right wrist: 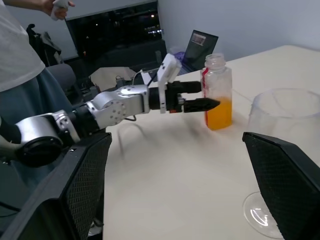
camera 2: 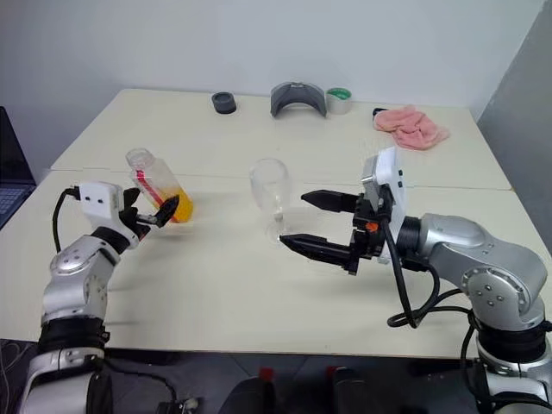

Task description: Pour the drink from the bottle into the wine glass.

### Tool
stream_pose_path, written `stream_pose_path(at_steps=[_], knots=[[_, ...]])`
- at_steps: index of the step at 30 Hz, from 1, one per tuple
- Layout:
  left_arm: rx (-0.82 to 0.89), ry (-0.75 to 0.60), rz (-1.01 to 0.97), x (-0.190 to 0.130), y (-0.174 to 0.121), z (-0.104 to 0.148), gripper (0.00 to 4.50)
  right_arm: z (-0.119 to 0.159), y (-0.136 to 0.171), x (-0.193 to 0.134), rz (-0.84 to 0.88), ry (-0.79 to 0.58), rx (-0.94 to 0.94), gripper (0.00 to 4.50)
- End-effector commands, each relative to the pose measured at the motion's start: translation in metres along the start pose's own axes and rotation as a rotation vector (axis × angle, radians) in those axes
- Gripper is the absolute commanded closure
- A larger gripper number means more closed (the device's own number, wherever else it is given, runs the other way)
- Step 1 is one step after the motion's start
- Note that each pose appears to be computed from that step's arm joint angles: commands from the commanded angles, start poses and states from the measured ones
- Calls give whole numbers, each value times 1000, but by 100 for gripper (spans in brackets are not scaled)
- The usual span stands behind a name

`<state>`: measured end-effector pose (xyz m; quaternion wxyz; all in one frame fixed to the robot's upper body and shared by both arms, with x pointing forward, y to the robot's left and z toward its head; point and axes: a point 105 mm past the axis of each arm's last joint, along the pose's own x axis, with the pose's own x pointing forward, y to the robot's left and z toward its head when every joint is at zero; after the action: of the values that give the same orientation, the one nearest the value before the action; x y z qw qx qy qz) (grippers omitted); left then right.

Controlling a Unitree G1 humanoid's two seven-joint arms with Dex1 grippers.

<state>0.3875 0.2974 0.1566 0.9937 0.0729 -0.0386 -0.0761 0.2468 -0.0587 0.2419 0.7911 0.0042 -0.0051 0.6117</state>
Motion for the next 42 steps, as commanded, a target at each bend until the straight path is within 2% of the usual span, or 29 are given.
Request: stream_pose_path(at_steps=[1,8,11,17,19,23,27,34,39,42], knots=[[46,-45,14,10,5,13,0,7,6,2,14,-11,-52,3],[56,-42,22,28,5,12,0,9,2,1,-8,-25,-60,3],[51,-51,20,33,4,12,61,10,0,1,-19,-29,-64,0],[40,-60,15,36,3,13,243,2,-3,-3,-38,-29,-60,0],[39,-62,17,36,4,13,279,-2,-3,-5,-46,-35,-48,0],[38,-60,31,35,7,13,285,-4,-3,-5,-54,-47,-43,0],[109,-67,18,39,5,24,285,3,-11,-4,-116,-90,-59,0],[409,-128,-121,55,-25,73,285,17,-28,-4,-257,-179,-172,0],[531,-182,-237,68,-52,108,285,12,-31,-1,-288,-182,-248,0],[597,-195,-289,73,-64,120,285,9,-35,1,-303,-188,-262,0]])
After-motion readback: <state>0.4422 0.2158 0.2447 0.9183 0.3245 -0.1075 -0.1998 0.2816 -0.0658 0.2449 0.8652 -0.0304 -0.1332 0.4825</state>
